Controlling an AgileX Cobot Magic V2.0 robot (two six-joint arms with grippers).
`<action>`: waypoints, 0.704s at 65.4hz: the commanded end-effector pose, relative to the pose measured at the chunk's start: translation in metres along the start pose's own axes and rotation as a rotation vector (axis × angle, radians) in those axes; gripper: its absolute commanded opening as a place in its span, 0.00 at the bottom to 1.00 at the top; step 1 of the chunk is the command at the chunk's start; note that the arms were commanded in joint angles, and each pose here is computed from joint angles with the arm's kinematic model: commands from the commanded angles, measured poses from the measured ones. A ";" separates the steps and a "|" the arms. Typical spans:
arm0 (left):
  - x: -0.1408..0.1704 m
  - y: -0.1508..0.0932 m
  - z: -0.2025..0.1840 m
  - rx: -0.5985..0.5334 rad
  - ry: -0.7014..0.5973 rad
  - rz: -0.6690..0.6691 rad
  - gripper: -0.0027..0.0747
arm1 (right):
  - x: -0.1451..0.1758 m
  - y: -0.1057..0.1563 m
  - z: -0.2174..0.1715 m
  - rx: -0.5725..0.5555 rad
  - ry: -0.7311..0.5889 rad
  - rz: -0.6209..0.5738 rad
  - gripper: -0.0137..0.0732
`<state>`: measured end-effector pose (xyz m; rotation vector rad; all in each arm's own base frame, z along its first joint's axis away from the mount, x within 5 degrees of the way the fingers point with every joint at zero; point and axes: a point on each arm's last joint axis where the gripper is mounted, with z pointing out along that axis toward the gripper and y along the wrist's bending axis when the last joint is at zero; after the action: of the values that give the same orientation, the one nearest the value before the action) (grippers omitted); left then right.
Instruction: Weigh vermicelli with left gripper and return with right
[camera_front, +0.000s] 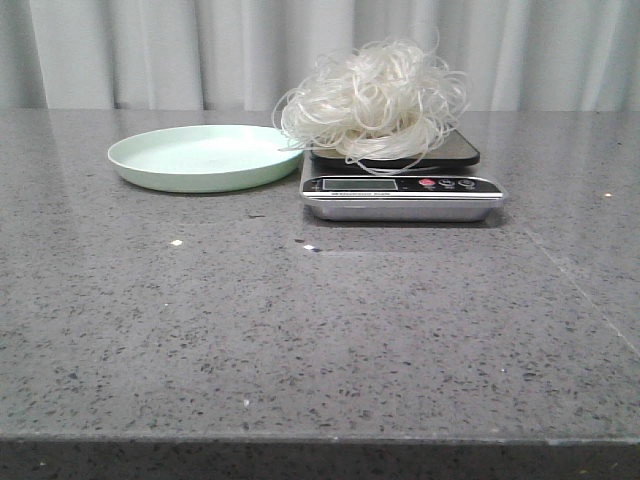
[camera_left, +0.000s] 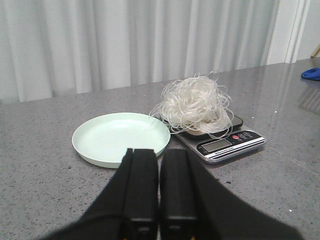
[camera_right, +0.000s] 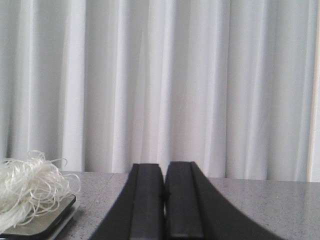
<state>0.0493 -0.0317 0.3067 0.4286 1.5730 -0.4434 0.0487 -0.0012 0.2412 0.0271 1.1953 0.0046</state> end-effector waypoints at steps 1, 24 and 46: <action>-0.016 0.000 -0.001 -0.004 -0.098 -0.013 0.21 | -0.036 0.001 0.011 -0.004 0.008 -0.005 0.34; -0.016 0.000 -0.001 -0.004 -0.100 -0.013 0.21 | -0.063 0.003 0.062 -0.002 0.318 -0.004 0.34; -0.016 0.000 -0.001 -0.004 -0.100 -0.013 0.21 | -0.066 0.012 0.075 -0.098 0.354 0.025 0.35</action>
<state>0.0493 -0.0317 0.3069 0.4278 1.5709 -0.4436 0.0890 0.0048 0.3078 -0.0231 1.6263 0.0611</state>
